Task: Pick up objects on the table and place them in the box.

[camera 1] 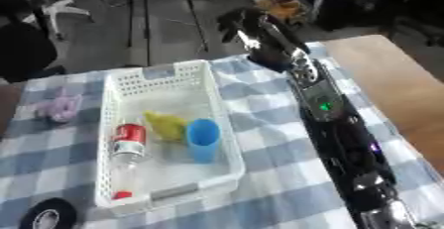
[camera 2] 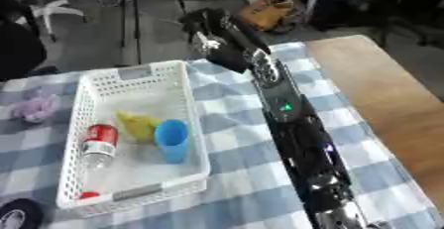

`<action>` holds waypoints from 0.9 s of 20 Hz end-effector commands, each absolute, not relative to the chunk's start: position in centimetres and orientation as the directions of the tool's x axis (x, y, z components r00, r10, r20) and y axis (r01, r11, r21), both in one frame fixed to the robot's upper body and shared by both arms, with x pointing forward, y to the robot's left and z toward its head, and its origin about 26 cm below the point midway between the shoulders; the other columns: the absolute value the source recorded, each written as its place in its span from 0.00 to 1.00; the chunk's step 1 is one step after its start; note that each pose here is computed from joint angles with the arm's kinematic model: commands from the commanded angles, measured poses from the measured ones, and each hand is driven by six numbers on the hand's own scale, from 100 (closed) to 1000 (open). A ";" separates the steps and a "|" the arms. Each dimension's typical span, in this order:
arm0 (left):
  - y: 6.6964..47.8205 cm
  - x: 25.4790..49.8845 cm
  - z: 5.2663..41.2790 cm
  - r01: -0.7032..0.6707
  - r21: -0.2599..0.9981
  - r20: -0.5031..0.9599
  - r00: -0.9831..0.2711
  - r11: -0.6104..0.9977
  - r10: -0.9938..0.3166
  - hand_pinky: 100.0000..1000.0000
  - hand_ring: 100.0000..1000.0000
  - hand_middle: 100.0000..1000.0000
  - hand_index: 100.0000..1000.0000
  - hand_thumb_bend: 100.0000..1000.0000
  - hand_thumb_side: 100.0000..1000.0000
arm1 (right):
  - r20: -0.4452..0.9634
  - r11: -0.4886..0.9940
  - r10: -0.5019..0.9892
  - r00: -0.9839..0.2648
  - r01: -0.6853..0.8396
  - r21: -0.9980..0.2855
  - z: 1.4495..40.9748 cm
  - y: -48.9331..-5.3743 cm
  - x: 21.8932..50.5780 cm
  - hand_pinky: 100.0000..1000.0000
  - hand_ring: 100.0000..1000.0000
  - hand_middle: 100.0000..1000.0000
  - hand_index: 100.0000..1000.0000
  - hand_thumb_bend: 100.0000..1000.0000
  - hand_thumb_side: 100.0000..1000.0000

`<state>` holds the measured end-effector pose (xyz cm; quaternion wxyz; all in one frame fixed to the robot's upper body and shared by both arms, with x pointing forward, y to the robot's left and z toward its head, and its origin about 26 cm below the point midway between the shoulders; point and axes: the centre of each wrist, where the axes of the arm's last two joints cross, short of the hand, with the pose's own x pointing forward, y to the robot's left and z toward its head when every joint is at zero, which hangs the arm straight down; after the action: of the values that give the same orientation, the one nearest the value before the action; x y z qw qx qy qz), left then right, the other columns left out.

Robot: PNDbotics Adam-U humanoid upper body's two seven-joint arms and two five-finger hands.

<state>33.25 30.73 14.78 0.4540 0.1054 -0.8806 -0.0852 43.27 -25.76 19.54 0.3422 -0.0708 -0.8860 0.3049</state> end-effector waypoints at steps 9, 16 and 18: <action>31.0 33.0 15.6 -0.132 0.247 0.763 -0.584 0.960 -0.277 0.29 0.92 0.87 0.83 0.47 0.92 | 0.552 0.824 0.321 -0.770 -0.061 -0.564 20.7 -26.5 43.0 0.60 0.53 0.56 0.73 0.00 0.71; 31.0 33.0 15.8 -0.139 0.242 0.761 -0.586 0.960 -0.277 0.28 0.92 0.86 0.83 0.47 0.92 | 0.555 0.840 0.311 -0.771 -0.051 -0.541 20.8 -26.8 42.9 0.59 0.53 0.56 0.75 0.00 0.72; 31.1 33.0 15.7 -0.140 0.244 0.761 -0.585 0.960 -0.279 0.28 0.92 0.86 0.83 0.47 0.92 | 0.556 0.842 0.310 -0.771 -0.049 -0.537 20.8 -26.8 42.9 0.59 0.52 0.56 0.75 0.00 0.72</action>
<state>33.20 30.75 14.71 0.4550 0.1103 -0.8804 -0.0762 43.09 -26.11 19.12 0.3504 -0.0620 -0.8932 0.2749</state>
